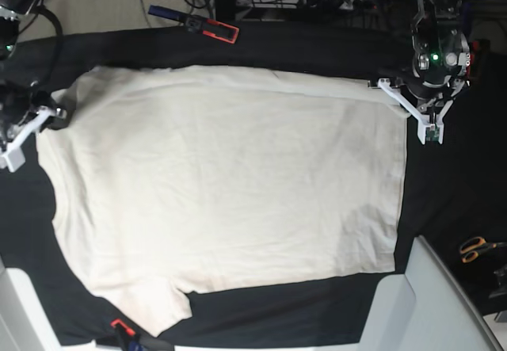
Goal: Fold the T-shirt properly
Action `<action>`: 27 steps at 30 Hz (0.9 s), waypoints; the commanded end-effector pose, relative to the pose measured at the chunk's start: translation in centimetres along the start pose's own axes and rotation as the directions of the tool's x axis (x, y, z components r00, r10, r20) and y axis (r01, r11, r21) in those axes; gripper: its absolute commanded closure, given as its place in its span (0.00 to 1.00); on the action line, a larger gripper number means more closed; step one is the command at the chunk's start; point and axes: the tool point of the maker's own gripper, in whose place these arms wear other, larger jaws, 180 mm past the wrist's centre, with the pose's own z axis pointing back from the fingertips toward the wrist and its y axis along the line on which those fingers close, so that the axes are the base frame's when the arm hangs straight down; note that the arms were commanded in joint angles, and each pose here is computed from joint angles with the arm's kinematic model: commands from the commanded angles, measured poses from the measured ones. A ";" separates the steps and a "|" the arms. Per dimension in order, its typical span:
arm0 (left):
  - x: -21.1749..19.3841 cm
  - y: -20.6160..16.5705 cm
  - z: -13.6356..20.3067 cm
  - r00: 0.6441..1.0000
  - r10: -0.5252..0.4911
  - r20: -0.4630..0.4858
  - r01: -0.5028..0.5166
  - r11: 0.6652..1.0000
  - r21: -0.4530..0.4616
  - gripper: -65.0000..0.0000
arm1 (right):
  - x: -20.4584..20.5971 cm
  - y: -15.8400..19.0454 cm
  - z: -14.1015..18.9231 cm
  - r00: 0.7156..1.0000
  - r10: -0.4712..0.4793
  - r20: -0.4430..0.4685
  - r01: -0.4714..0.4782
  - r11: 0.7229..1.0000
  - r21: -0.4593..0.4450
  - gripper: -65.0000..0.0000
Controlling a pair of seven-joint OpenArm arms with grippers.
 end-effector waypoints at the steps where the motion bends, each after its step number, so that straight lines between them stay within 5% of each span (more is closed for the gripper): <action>1: 1.1 0.6 0.1 0.999 -0.001 0.034 0.000 1.000 0.016 1.00 | 1.8 -0.2 0.4 0.999 0.015 0.048 -0.015 1.000 -0.006 1.00; 27: 5.4 1.1 -2.7 0.996 0.052 0.067 -0.053 0.998 0.023 1.00 | 9.6 -0.8 -3.0 0.988 -0.024 0.153 0.016 0.999 0.049 1.00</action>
